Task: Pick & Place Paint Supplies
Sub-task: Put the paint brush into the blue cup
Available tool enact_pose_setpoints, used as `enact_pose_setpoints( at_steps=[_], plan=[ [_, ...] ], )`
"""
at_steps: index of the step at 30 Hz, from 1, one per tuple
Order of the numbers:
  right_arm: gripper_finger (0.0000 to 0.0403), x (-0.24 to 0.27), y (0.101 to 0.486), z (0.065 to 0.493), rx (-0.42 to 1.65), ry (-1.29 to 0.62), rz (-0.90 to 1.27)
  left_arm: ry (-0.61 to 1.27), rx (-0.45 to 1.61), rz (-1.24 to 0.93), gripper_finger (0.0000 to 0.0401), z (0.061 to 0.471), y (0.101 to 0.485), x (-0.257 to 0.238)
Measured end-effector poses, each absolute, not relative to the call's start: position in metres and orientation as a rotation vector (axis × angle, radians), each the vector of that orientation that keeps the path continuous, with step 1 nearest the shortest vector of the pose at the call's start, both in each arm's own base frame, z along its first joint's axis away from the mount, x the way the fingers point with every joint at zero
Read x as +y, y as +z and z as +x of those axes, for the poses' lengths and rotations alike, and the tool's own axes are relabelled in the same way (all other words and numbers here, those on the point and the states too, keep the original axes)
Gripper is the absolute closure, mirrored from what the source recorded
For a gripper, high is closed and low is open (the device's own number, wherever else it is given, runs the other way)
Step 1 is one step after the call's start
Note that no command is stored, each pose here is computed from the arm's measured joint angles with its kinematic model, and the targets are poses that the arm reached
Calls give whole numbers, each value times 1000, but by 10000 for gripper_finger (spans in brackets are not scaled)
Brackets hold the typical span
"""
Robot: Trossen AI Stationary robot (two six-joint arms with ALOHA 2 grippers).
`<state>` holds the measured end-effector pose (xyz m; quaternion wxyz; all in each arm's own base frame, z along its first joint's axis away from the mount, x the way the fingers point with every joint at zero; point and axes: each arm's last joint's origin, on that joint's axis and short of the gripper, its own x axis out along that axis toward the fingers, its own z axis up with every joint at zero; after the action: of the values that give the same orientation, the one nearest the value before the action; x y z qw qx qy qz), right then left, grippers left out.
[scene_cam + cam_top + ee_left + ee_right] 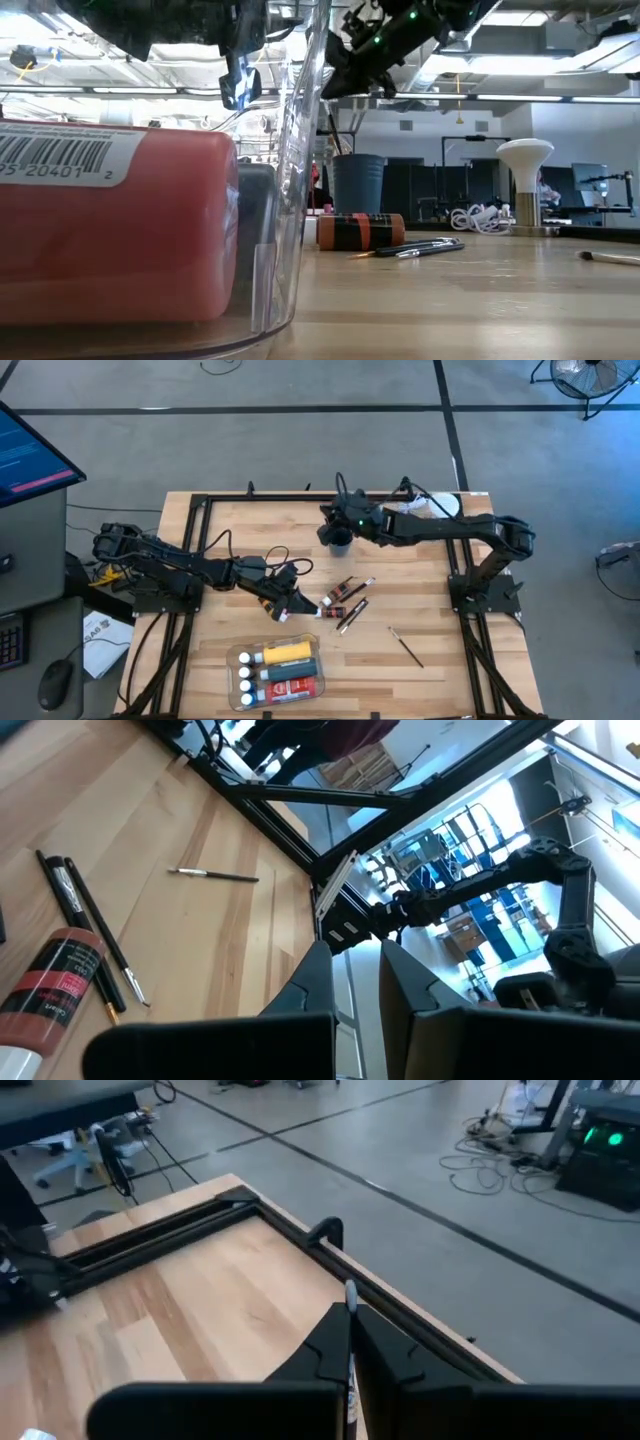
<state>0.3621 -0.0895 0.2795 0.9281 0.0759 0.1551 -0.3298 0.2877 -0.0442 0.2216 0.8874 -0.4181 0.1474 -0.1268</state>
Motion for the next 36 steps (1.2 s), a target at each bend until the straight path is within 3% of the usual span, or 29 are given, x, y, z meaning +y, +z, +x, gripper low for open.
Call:
enact_pose_setpoints(
  at_steps=[19, 36],
  plan=[
    [396, -79, 232, 344, 346, -771, 243, -246, 301, -868, 399, 288, 221, -44],
    [268, -64, 229, 343, 373, -770, 261, -239, 301, -869, 399, 288, 221, -42]
  ],
)
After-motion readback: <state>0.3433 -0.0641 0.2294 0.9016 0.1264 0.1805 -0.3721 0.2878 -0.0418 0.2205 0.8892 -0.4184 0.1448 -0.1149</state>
